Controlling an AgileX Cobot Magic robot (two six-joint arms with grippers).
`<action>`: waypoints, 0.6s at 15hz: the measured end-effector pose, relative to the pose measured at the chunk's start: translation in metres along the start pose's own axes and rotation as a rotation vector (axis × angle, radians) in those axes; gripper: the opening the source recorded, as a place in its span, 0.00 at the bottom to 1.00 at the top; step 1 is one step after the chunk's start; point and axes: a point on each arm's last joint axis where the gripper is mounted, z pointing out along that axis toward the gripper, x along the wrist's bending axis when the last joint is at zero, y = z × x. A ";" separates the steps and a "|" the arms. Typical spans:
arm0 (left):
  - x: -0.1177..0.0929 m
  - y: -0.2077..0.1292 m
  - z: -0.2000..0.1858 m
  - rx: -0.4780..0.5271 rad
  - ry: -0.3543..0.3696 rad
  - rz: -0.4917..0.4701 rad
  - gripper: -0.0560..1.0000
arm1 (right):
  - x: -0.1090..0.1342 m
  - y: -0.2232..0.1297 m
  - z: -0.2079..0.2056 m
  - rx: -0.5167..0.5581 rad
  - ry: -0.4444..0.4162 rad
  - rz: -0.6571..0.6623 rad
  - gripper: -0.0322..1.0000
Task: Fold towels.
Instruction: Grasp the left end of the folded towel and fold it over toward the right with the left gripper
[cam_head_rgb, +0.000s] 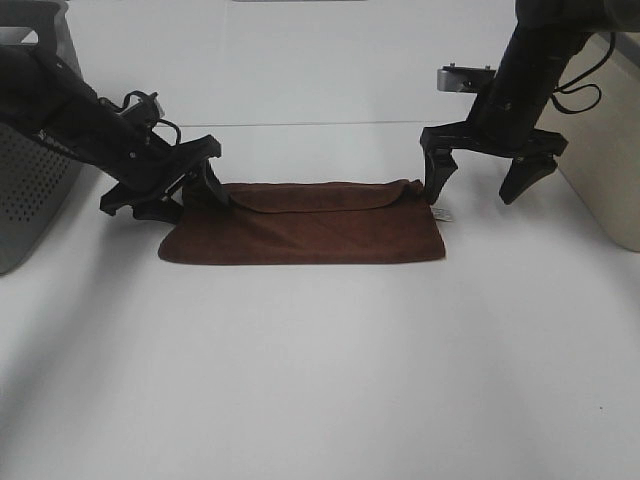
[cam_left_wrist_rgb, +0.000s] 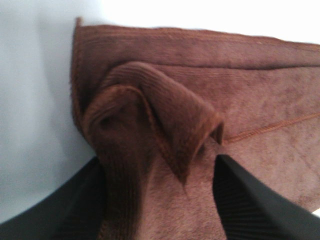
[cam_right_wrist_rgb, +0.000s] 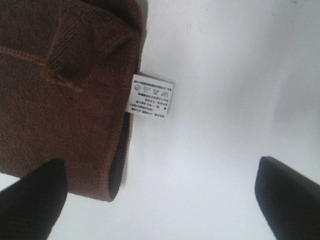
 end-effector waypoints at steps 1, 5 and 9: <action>-0.002 -0.002 0.003 0.005 -0.007 0.013 0.52 | -0.002 0.000 0.000 0.001 -0.001 0.008 0.97; 0.005 -0.003 0.003 0.049 0.045 0.038 0.09 | -0.007 -0.004 -0.001 0.047 0.001 0.019 0.97; 0.004 0.018 -0.039 0.020 0.173 0.088 0.08 | -0.007 -0.007 -0.001 0.076 -0.003 0.016 0.97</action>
